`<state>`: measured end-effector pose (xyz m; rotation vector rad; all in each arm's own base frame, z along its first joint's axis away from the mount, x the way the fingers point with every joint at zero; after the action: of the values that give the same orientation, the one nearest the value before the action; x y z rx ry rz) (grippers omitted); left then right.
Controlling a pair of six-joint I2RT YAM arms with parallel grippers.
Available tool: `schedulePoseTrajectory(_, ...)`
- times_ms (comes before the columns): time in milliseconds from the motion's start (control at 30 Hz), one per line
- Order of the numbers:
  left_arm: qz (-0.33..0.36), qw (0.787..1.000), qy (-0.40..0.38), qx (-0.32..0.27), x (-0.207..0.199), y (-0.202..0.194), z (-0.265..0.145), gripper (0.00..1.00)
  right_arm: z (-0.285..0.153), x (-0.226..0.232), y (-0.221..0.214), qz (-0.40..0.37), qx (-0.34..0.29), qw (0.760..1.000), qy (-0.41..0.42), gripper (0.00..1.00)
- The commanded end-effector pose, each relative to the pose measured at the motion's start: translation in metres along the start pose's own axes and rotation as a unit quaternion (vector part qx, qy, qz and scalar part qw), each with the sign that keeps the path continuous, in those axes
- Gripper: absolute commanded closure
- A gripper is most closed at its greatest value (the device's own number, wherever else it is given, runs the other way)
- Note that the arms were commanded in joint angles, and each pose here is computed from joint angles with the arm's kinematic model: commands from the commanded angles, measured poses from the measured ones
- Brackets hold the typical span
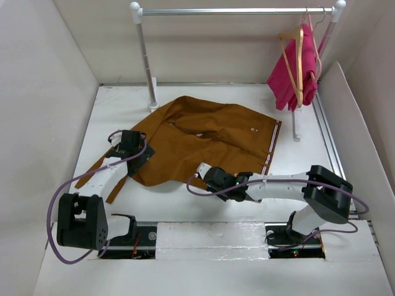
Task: Place the trousers on the hanger
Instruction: Flatten out the trousers at the center of the board.
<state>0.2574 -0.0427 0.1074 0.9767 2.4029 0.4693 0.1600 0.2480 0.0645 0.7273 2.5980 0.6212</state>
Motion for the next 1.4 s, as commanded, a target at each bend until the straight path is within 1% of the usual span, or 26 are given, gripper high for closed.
schedulePoseTrajectory(0,-0.03,0.999,0.038,-0.018,0.011,0.004,0.013,0.15,-0.012,-0.023,-0.019,0.061,0.06,0.99,-0.114,1.0)
schedulePoseTrajectory(133,-0.042,0.997,0.04,-0.046,0.008,0.021,0.013,0.15,-0.062,-0.031,-0.034,0.119,0.047,0.983,-0.129,1.0)
schedulePoseTrajectory(167,-0.041,0.997,0.043,-0.053,0.007,0.024,0.012,0.15,-0.084,-0.037,-0.032,0.145,0.013,0.982,-0.122,1.0)
schedulePoseTrajectory(267,-0.026,0.996,0.058,-0.065,0.005,0.034,0.011,0.15,-0.117,-0.047,-0.056,0.194,0.017,0.972,-0.129,1.0)
schedulePoseTrajectory(333,-0.014,0.995,0.069,-0.068,0.006,0.037,0.013,0.15,-0.14,-0.047,-0.055,0.236,-0.031,0.965,-0.106,1.0)
schedulePoseTrajectory(433,0.0,0.993,0.081,-0.09,0.005,0.048,0.012,0.15,-0.165,-0.061,-0.062,0.325,-0.039,0.938,-0.113,1.0)
schedulePoseTrajectory(533,0.01,0.993,0.085,-0.085,0.003,0.053,0.011,0.16,-0.187,-0.082,-0.082,0.357,-0.044,0.917,-0.172,1.0)
schedulePoseTrajectory(567,0.015,0.993,0.085,-0.074,0.003,0.051,0.011,0.17,-0.195,-0.086,-0.081,0.365,-0.055,0.912,-0.179,0.87)
schedulePoseTrajectory(600,0.018,0.994,0.079,-0.069,0.0,0.051,0.01,0.17,-0.197,-0.091,-0.078,0.358,-0.068,0.913,-0.184,0.68)
schedulePoseTrajectory(633,0.028,0.997,0.062,-0.048,-0.002,0.044,0.009,0.16,-0.199,-0.094,-0.071,0.341,-0.078,0.92,-0.178,0.17)
schedulePoseTrajectory(667,0.033,0.997,0.056,-0.046,-0.001,0.043,0.006,0.17,-0.198,-0.094,-0.056,0.297,-0.097,0.937,-0.154,0.14)
schedulePoseTrajectory(700,0.034,0.997,0.058,-0.044,0.001,0.041,0.007,0.17,-0.198,-0.094,-0.056,0.297,-0.098,0.937,-0.154,0.14)
schedulePoseTrajectory(800,0.041,0.999,0.031,-0.01,-0.002,0.031,-0.004,0.19,-0.184,-0.087,-0.014,0.19,-0.14,0.967,-0.092,0.18)
schedulePoseTrajectory(833,0.053,0.999,0.012,0.007,-0.006,0.022,-0.012,0.23,-0.179,-0.082,-0.002,0.155,-0.148,0.974,-0.068,0.29)
schedulePoseTrajectory(867,0.063,0.998,-0.012,-0.005,-0.012,0.021,-0.025,0.36,-0.166,-0.072,0.012,0.121,-0.139,0.982,-0.04,0.41)
schedulePoseTrajectory(900,0.094,0.995,-0.033,-0.005,-0.017,0.011,-0.034,0.4,-0.168,-0.066,0.034,0.077,-0.164,0.983,-0.026,0.6)
schedulePoseTrajectory(933,0.103,0.994,-0.043,-0.009,-0.018,0.009,-0.042,0.47,-0.164,-0.061,0.046,0.054,-0.169,0.984,-0.015,0.91)
schedulePoseTrajectory(1000,0.107,0.992,-0.058,-0.024,-0.017,0.011,-0.058,0.52,-0.146,-0.036,0.082,-0.01,-0.198,0.979,0.035,1.0)
schedulePoseTrajectory(1067,0.103,0.993,-0.042,-0.047,-0.013,0.02,-0.068,0.52,-0.141,-0.014,0.114,-0.041,-0.239,0.966,0.088,0.96)
schedulePoseTrajectory(1100,0.09,0.992,-0.051,-0.071,-0.019,0.035,-0.078,0.51,-0.127,-0.004,0.138,-0.047,-0.269,0.956,0.103,0.89)
schedulePoseTrajectory(1133,0.08,0.99,-0.066,-0.096,-0.026,0.048,-0.087,0.5,-0.123,0.006,0.154,-0.05,-0.291,0.948,0.118,0.7)
schedulePoseTrajectory(1200,0.047,0.98,-0.117,-0.156,-0.049,0.085,-0.129,0.47,-0.115,0.03,0.184,-0.073,-0.33,0.922,0.187,0.53)
schedulePoseTrajectory(1233,0.036,0.974,-0.13,-0.181,-0.057,0.099,-0.145,0.47,-0.095,0.04,0.199,-0.082,-0.32,0.922,0.201,0.44)
schedulePoseTrajectory(1300,0.004,0.953,-0.178,-0.244,-0.073,0.132,-0.199,0.47,-0.077,0.055,0.212,-0.094,-0.315,0.917,0.224,0.39)
schedulePoseTrajectory(1333,-0.008,0.942,-0.198,-0.27,-0.078,0.143,-0.218,0.47,-0.048,0.067,0.211,-0.1,-0.287,0.922,0.239,0.39)
schedulePoseTrajectory(1367,-0.011,0.932,-0.218,-0.289,-0.081,0.15,-0.236,0.47,-0.053,0.078,0.229,-0.108,-0.303,0.909,0.263,0.39)
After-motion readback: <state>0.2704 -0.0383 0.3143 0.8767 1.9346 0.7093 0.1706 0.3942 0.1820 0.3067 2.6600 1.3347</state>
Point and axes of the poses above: each gripper's point midway between its finger pads, its own z axis out along the fingers, its own x axis along the line the jaws close on, y = z × x, the point moved 5 cm from there along -z, back along the fingers, and after that the axes turned 1 degree about z, right-handed, at the moved point
